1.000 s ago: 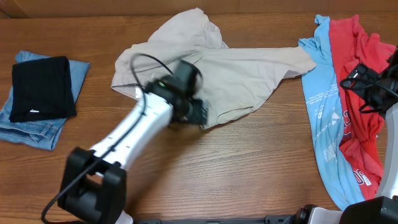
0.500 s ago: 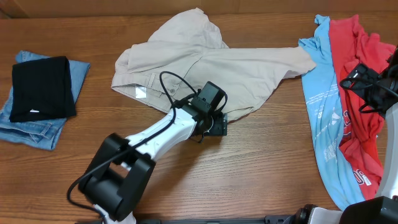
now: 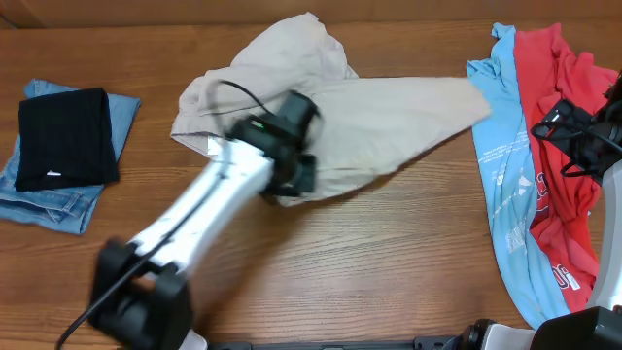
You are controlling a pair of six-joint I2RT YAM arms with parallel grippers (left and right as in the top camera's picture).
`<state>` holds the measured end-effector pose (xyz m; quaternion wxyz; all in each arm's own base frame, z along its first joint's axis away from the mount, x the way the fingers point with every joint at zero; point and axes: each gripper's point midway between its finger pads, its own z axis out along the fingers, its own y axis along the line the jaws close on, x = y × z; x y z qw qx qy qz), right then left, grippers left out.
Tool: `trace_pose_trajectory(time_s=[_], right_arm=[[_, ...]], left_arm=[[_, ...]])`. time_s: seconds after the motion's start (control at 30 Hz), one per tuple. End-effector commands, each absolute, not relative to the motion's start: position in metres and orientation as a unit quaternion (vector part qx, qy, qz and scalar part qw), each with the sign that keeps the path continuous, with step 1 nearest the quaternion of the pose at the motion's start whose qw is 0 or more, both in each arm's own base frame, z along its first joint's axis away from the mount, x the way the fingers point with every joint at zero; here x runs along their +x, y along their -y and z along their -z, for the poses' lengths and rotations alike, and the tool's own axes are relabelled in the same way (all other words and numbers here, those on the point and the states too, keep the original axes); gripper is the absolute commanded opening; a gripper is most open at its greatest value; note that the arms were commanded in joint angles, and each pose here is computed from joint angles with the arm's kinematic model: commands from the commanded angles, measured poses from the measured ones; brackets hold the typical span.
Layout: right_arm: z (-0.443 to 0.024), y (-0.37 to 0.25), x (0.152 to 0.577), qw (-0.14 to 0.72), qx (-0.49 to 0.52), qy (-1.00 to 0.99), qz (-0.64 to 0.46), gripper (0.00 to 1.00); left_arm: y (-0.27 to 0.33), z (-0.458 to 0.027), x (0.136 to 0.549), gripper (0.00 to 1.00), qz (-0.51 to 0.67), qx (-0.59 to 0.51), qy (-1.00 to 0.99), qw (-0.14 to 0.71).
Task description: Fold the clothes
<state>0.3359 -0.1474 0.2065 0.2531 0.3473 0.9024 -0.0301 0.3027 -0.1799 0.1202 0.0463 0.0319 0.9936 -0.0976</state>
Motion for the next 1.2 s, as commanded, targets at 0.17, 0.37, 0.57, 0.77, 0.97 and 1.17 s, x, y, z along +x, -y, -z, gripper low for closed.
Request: trace_pose_trajectory(time_s=[0.17, 0.37, 0.57, 0.77, 0.97, 1.17], right_arm=[[-0.195, 0.149, 0.338, 0.236, 0.346, -0.907, 0.03, 1.0], [-0.195, 0.149, 0.338, 0.236, 0.346, -0.908, 0.03, 1.0], [-0.194, 0.149, 0.338, 0.234, 0.334, -0.912, 0.033, 1.0], [-0.175, 0.107, 0.354, 0.208, 0.25, -0.942, -0.079, 1.0], [-0.114, 0.097, 0.344, 0.101, 0.259, -0.956, -0.093, 1.0], [-0.065, 0.087, 0.338, 0.017, 0.266, -0.956, -0.123, 0.84]], left_arm=[[0.073, -0.162, 0.291, 0.91, 0.109, -0.086, -0.99, 0.01], [0.077, -0.154, 0.277, 0.92, 0.121, -0.087, -0.989, -0.02], [0.095, -0.127, 0.251, 0.91, 0.113, -0.074, -0.988, -0.069], [0.097, -0.083, 0.221, 0.9, 0.097, -0.121, -0.981, -0.119], [0.095, -0.04, 0.213, 0.92, 0.098, -0.146, -0.978, -0.112], [0.096, -0.015, 0.217, 0.84, 0.109, -0.142, -0.98, -0.083]])
